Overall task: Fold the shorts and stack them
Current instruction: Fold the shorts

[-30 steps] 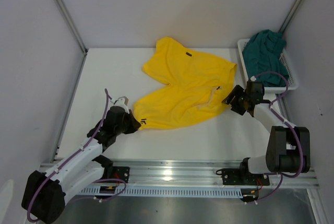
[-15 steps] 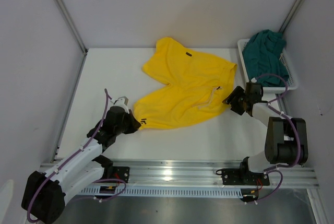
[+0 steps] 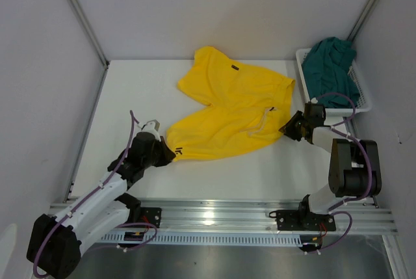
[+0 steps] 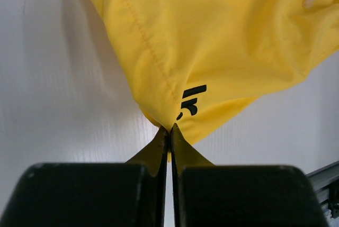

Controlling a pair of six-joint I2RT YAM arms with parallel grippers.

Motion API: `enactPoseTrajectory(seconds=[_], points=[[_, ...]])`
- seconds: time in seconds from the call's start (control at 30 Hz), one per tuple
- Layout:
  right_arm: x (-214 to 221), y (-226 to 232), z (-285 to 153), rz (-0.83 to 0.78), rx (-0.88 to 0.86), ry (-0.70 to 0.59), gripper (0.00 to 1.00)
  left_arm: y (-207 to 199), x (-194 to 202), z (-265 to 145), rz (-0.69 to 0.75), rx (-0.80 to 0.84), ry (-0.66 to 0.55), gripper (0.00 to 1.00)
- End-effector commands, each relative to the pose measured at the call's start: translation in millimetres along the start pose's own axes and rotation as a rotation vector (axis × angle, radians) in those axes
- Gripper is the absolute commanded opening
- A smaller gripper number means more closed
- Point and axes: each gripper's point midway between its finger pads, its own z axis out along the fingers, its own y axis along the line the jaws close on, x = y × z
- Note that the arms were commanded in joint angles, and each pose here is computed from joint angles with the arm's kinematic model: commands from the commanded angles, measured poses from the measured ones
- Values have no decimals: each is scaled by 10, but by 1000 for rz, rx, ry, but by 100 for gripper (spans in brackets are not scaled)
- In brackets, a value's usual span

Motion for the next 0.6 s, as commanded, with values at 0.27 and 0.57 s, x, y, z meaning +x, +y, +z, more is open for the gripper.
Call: enactPoseTrajectory(seconds=[0.27,0.57], points=[[-162,-53,-523,-32,54,-136,17,-207,-338,-189,16,41,-78,0],[-58,-28,-866,-34,58,-113,0,-472,-811,-663,45,76,-174,0]])
